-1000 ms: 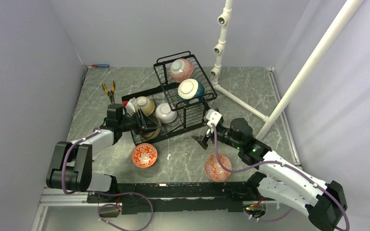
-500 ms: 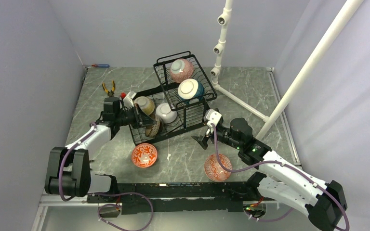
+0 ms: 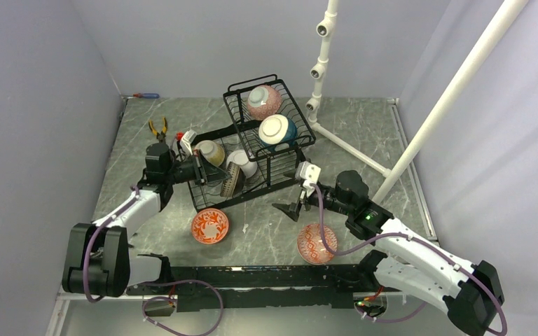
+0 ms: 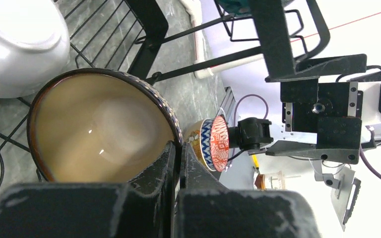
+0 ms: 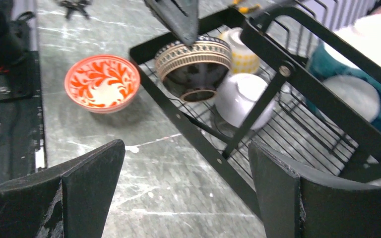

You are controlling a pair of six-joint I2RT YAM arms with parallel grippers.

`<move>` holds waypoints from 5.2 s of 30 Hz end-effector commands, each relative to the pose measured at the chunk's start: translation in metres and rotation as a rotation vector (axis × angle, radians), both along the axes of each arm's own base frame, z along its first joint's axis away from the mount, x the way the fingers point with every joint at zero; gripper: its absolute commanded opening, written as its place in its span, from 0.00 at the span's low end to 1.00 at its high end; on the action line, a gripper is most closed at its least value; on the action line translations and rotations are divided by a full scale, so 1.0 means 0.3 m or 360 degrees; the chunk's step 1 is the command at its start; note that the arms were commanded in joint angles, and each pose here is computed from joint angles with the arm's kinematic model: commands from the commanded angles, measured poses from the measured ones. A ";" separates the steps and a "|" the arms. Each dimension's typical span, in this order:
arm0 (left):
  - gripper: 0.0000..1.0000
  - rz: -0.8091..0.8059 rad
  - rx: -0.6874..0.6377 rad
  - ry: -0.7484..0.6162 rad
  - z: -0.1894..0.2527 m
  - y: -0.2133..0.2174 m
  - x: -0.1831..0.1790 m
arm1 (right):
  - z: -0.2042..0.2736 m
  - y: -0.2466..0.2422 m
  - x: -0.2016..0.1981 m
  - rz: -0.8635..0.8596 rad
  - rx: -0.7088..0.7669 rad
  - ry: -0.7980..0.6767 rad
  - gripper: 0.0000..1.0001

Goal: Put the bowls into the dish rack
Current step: Pick up the bowl from the dish rack.

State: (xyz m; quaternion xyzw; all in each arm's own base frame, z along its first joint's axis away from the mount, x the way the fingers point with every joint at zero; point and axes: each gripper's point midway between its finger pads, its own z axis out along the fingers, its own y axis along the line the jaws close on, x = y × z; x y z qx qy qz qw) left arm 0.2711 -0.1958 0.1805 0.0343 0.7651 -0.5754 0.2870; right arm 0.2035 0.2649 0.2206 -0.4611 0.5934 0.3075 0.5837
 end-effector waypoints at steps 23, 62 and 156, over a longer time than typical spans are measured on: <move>0.03 -0.0660 0.0298 -0.0335 0.178 -0.064 -0.323 | 0.034 0.119 -0.170 0.0867 -0.0152 -0.0703 1.00; 0.03 -0.1154 0.0356 -0.0462 0.183 -0.284 -0.473 | -0.189 0.244 -0.170 0.0940 -0.0628 -0.0771 0.33; 0.03 -0.0623 0.0793 -0.1717 0.075 -0.199 -0.318 | 0.038 0.261 -0.072 0.0603 -0.0106 -0.0163 0.79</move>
